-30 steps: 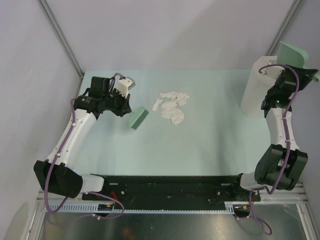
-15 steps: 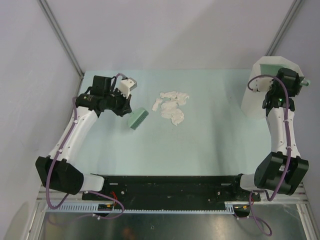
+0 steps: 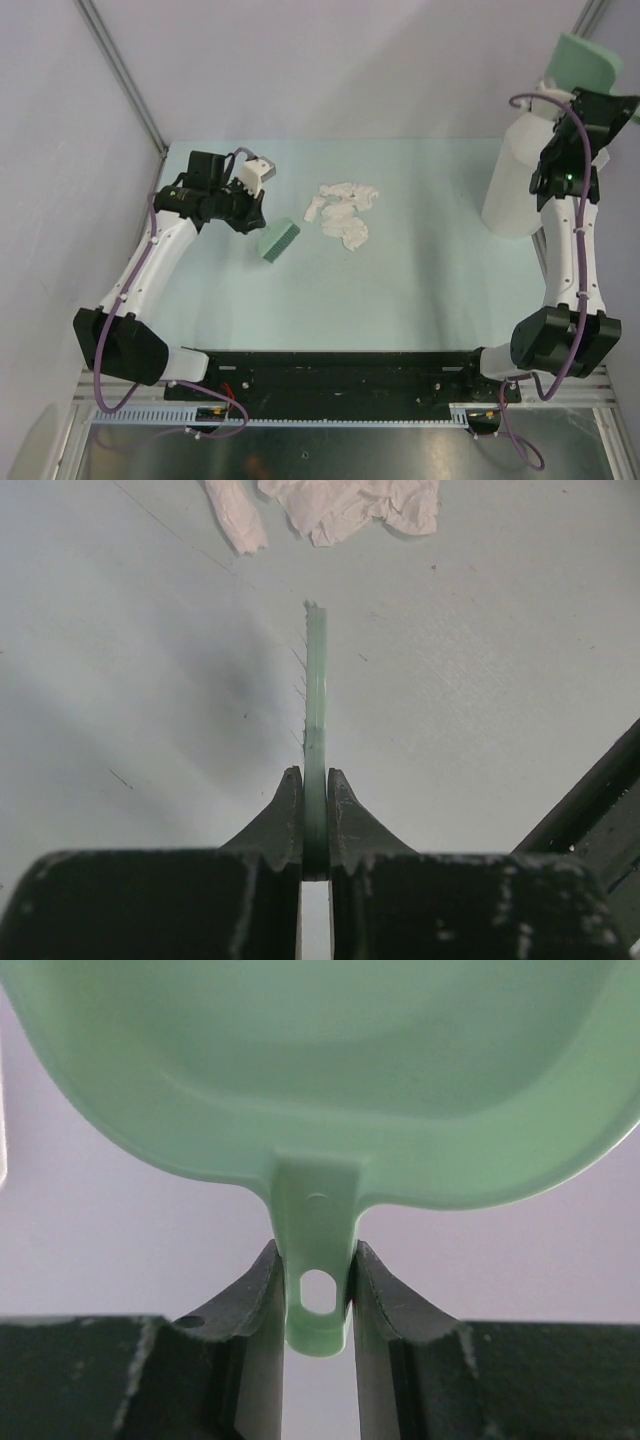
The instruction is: Sweep away the paper scraps from the table
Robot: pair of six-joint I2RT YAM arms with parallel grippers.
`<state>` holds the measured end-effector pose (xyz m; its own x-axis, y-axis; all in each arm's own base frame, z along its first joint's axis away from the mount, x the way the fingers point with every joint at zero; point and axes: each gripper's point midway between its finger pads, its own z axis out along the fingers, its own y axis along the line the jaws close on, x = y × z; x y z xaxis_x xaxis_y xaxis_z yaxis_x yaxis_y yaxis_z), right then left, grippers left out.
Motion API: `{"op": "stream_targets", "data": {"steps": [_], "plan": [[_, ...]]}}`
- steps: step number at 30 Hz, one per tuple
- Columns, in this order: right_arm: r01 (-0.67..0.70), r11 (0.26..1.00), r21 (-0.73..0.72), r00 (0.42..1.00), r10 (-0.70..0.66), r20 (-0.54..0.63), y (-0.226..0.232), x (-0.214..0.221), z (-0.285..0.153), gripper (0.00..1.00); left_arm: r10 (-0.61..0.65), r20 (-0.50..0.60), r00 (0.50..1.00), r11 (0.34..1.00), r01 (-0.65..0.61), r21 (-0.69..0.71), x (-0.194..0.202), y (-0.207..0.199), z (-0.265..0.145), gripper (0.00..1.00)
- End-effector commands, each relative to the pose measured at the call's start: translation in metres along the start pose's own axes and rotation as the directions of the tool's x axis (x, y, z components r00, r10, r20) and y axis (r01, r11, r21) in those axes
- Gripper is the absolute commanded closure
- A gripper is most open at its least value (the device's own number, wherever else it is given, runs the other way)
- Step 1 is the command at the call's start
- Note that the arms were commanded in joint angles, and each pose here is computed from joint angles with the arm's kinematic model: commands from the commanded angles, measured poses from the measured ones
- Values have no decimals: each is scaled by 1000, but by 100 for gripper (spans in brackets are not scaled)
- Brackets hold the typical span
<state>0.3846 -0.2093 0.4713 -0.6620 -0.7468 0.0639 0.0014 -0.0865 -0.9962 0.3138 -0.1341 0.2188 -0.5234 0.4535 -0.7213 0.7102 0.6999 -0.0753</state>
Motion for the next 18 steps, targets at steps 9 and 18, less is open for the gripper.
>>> {"op": "stream_targets", "data": {"steps": [9,18], "plan": [[-682,693,-233,689,716,112,-35,-135,-94,100,-4,80,997,999,1,35,-27,-9,-11,100],[-503,46,-863,468,854,-227,120,-268,-270,100,-32,57,998,997,36,-70,-28,10,-12,100]]}}
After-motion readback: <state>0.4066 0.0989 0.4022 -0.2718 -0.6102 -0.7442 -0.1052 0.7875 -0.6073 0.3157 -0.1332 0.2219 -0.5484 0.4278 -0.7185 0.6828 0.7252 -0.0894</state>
